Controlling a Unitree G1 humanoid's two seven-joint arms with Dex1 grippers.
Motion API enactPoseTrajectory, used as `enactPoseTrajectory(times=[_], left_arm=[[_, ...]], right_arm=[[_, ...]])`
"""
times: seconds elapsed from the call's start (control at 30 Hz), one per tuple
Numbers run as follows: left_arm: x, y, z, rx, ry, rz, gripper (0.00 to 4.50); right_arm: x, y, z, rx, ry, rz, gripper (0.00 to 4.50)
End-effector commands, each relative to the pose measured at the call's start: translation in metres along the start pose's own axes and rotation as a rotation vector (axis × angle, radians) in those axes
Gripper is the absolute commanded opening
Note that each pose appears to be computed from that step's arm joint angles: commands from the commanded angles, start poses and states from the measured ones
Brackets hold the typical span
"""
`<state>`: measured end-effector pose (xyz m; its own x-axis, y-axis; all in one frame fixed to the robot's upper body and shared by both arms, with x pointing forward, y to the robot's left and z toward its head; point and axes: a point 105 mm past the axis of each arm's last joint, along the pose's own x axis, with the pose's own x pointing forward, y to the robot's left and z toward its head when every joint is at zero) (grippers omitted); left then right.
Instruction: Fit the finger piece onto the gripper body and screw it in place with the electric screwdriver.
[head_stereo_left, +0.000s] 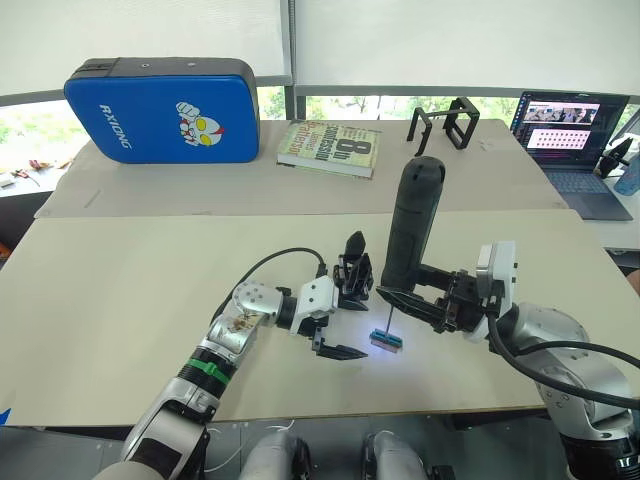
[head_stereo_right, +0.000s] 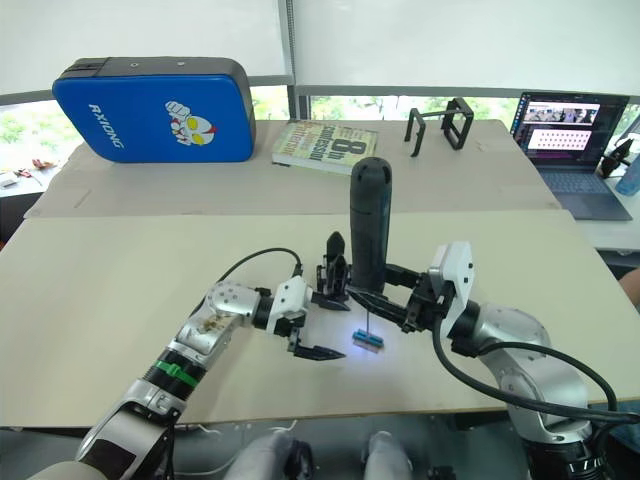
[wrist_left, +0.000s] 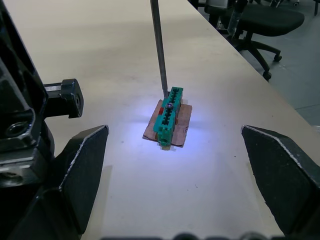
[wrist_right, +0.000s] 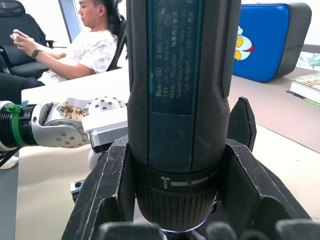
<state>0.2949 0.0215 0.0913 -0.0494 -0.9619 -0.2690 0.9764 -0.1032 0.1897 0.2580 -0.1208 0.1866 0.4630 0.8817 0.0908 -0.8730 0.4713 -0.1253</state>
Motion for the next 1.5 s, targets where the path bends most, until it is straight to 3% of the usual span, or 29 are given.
enactPoseTrajectory(times=[0.03, 0.57, 1.13, 1.5], left_arm=[[0.000, 0.003, 0.011, 0.041, -0.019, -0.002, 4.50], [0.000, 0.003, 0.011, 0.043, -0.018, -0.002, 4.50], [0.000, 0.004, 0.011, 0.045, -0.019, 0.006, 4.50], [0.000, 0.005, 0.011, 0.046, -0.019, 0.007, 4.50]], right_arm=[[-0.001, 0.006, 0.016, -0.065, -0.040, 0.016, 1.90], [-0.007, 0.003, 0.006, -0.073, -0.036, 0.011, 1.90], [-0.003, 0.003, 0.027, -0.118, -0.051, 0.028, 1.90], [0.003, 0.003, 0.022, -0.077, -0.051, 0.017, 1.90]])
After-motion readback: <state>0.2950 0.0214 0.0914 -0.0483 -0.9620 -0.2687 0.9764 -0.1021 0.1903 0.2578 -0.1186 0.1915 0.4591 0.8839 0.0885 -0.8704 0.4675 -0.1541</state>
